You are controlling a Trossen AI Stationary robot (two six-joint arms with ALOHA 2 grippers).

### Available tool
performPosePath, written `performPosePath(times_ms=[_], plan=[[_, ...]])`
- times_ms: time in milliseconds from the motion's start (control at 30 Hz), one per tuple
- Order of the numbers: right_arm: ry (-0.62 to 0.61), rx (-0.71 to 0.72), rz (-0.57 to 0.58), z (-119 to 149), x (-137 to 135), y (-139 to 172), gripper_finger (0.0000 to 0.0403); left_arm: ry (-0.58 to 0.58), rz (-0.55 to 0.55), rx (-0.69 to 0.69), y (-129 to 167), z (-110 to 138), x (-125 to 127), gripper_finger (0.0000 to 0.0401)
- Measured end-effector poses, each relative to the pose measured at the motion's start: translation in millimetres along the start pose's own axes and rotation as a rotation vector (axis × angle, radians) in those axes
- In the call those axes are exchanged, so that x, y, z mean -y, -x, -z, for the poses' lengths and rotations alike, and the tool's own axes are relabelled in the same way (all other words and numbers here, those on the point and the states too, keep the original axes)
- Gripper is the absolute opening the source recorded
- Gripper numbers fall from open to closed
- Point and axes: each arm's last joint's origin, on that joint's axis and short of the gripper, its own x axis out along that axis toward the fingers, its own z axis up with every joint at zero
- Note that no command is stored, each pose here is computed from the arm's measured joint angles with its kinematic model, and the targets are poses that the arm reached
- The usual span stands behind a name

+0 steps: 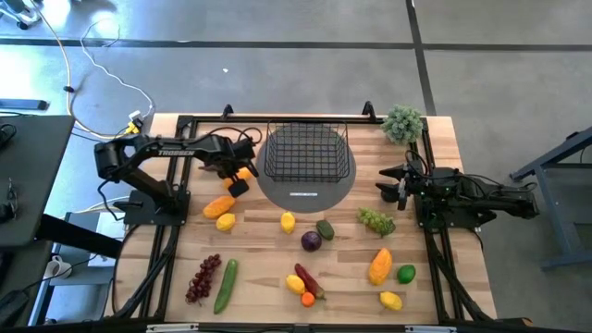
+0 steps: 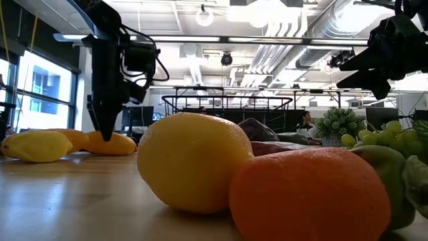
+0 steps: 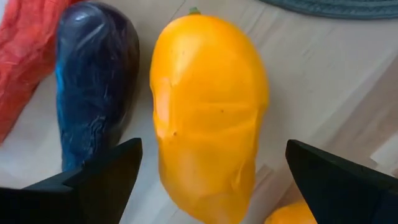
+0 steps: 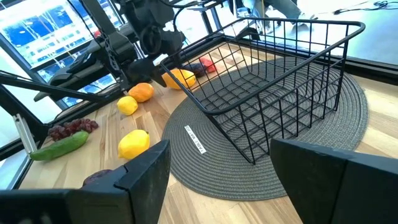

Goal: Build produce basket
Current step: Put the yellow mango into the black wire basket

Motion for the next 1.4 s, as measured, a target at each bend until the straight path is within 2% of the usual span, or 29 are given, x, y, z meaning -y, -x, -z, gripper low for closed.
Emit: performPosePath(times_ms=[200, 333, 733, 1000, 1400], plan=[[0.000, 0.000, 0.000, 0.0, 0.0, 0.0, 0.0256, 0.001, -0.002, -0.024, -7.7, -2.6, 0.9, 0.0385], [0.000, 0.000, 0.000, 0.0, 0.0, 0.0, 0.0256, 0.001, -0.001, -0.030, -13.1, -5.3, 1.5, 0.0359], [0.000, 0.000, 0.000, 0.0, 0.0, 0.0, 0.0256, 0.036, 0.018, -0.027, -14.3, -6.5, 2.3, 0.0195], [0.000, 0.000, 0.000, 0.0, 0.0, 0.0, 0.0256, 0.079, 0.078, 0.044, 6.6, -0.6, 3.7, 0.0191], [0.000, 0.000, 0.000, 0.0, 0.0, 0.0, 0.0256, 0.171, 0.117, 0.391, 72.8, 26.9, 4.1, 0.0197]])
